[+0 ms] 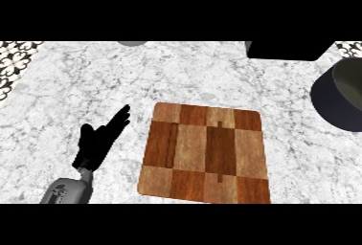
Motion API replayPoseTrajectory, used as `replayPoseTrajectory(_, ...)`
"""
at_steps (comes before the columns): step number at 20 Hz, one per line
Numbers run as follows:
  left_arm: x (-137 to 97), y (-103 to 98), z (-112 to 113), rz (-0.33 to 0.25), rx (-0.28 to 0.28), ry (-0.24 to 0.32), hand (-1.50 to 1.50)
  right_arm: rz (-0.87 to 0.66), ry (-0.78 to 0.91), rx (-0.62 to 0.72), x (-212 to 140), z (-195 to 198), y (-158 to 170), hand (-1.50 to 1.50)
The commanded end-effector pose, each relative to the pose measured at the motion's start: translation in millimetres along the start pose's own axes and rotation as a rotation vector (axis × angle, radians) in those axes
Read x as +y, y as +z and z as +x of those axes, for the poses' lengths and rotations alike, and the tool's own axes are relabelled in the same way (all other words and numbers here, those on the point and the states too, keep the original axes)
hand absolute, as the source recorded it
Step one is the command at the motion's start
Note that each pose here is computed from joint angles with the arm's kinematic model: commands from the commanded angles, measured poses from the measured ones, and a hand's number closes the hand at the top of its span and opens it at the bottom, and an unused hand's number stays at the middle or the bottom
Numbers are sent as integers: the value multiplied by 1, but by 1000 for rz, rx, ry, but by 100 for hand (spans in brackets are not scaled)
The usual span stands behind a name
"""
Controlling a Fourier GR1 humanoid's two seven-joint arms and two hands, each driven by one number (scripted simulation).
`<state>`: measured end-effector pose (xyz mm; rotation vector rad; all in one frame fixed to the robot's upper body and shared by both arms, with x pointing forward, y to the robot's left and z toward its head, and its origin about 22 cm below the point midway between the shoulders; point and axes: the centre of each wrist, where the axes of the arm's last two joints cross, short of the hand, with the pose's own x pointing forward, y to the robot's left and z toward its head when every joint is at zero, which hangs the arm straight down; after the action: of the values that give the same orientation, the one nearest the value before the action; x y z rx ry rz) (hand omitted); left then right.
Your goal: Pick the cupcake from the cutting board and place it in the pot
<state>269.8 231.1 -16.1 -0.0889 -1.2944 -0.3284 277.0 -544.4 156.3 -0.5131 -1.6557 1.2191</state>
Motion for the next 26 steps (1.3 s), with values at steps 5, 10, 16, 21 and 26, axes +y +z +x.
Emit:
replayPoseTrajectory(5,8,-2,-9,8,10,-2,0,60,368,-123,45,5,-66,150)
replayPoseTrajectory(10,-19,-4,-4,-1,5,-2,0,350,392,61,77,-3,-74,150)
replayPoseTrajectory(16,-8,3,-11,11,4,10,0,500,407,180,98,-3,-95,-150)
replayPoseTrajectory(21,9,10,-10,36,22,5,0,281,-21,-51,126,7,-115,-150)
replayPoseTrajectory(26,9,11,-11,44,24,16,0,58,-374,-115,106,-1,-106,-150)
